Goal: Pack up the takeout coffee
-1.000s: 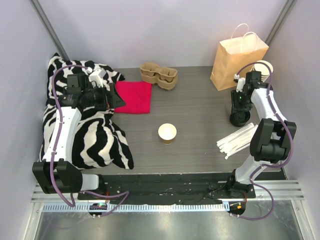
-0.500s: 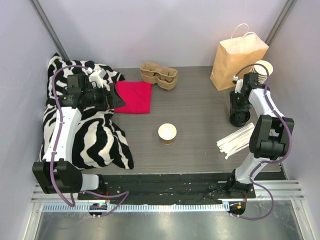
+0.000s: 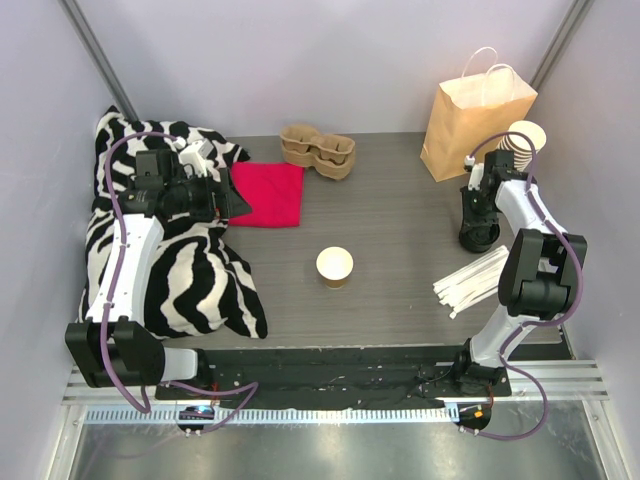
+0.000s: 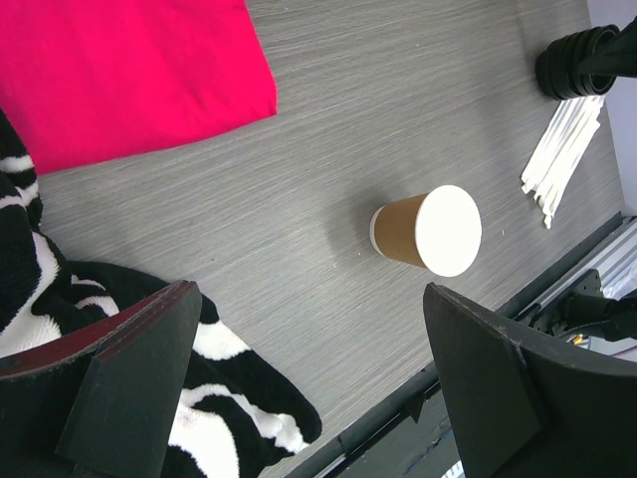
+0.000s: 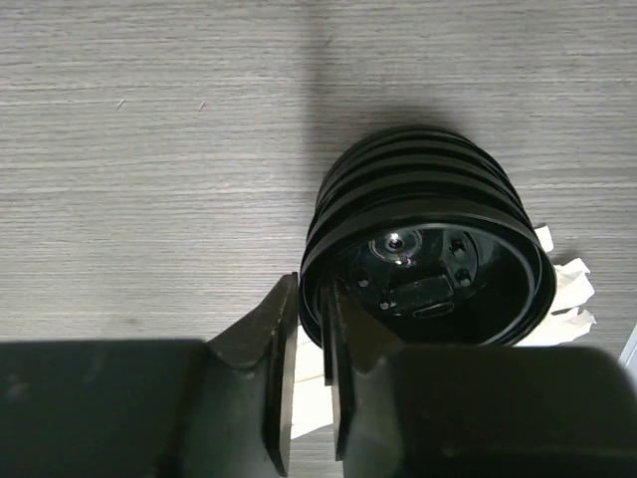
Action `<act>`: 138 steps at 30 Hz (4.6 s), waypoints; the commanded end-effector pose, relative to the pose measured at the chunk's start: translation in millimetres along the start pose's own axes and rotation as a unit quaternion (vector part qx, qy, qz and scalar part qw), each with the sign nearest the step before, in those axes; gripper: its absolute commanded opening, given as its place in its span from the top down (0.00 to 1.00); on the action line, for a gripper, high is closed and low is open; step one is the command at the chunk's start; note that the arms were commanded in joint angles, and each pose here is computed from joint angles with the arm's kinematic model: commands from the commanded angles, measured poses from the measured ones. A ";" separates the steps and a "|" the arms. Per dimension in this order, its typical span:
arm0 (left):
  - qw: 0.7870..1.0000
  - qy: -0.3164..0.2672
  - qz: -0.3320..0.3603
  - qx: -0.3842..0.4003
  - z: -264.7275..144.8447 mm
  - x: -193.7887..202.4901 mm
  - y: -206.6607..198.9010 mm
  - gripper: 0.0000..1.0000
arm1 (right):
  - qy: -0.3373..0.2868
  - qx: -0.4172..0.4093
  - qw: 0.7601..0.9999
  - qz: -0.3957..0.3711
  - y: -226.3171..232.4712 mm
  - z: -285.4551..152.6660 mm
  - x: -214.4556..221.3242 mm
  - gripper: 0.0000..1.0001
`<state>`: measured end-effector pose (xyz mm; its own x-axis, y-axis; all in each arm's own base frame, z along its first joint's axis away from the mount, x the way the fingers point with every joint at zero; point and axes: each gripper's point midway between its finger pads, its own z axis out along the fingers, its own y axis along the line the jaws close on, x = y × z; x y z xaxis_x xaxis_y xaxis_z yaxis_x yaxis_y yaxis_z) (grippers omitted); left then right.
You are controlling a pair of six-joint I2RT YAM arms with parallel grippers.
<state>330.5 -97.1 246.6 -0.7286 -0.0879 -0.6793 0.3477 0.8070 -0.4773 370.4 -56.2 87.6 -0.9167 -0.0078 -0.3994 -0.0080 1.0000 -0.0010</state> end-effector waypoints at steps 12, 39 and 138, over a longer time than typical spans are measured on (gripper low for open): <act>1.000 -0.011 0.017 0.007 -4.2 -5.7 -3.8 0.00 | -0.060 -0.008 0.998 -0.010 7.9 -72.5 -29.4 0.99; 0.828 -0.083 0.507 0.227 -46.0 40.3 -156.4 0.00 | 0.008 -0.603 0.741 -0.296 276.6 -247.7 87.3 0.99; 0.959 -0.149 -0.100 0.220 57.7 -53.1 -204.1 1.00 | -0.267 -0.477 0.833 -0.078 320.1 -287.2 -93.5 0.50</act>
<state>325.8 -292.3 339.1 -0.6399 -0.4095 -0.6502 0.4649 0.4675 -0.7519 346.4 259.0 359.7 -0.6084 0.0992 -0.7874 -0.6111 0.5745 0.5445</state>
